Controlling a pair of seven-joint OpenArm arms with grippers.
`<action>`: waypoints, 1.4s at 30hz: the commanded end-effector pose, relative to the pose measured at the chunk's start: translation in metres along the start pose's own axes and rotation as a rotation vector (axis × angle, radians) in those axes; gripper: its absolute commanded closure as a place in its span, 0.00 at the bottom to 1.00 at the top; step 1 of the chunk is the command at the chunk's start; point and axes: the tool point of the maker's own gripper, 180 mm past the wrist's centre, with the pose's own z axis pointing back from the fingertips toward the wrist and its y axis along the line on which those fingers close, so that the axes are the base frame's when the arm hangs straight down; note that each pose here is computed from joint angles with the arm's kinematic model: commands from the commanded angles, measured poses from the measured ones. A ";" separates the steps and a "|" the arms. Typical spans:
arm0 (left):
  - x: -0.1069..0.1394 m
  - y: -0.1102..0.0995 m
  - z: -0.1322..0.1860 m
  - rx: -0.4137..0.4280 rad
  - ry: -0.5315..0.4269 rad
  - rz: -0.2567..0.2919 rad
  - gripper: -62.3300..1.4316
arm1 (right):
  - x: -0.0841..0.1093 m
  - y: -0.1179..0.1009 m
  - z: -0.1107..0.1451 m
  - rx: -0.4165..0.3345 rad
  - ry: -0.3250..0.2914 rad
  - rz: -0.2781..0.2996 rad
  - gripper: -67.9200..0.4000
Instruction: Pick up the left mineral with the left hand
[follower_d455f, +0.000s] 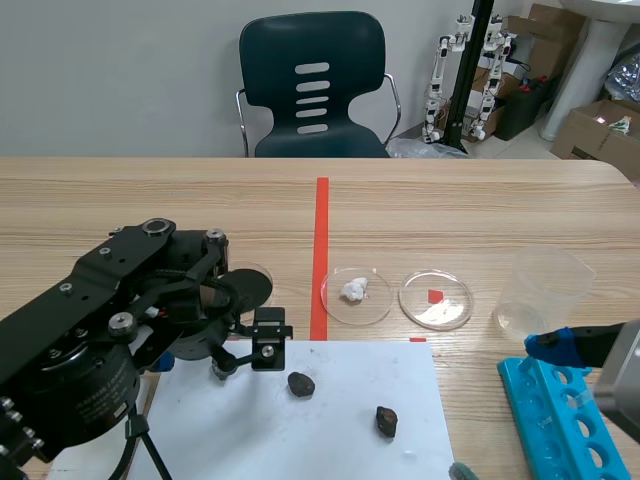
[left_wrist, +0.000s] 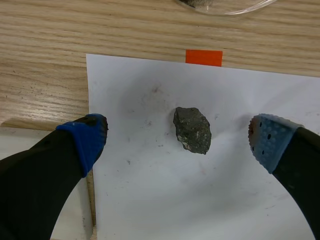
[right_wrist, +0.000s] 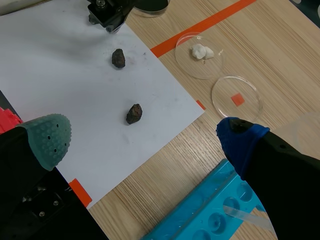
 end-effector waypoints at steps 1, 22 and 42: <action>0.008 -0.005 0.004 -0.014 -0.020 0.009 0.13 | 0.010 -0.001 0.000 -0.006 -0.031 -0.001 0.10; -0.002 -0.011 0.002 -0.048 0.022 0.026 0.49 | 0.010 -0.001 0.000 -0.006 -0.031 -0.001 0.10; -0.002 -0.011 0.002 -0.048 0.021 0.026 0.80 | 0.010 -0.001 0.000 -0.006 -0.031 -0.001 0.10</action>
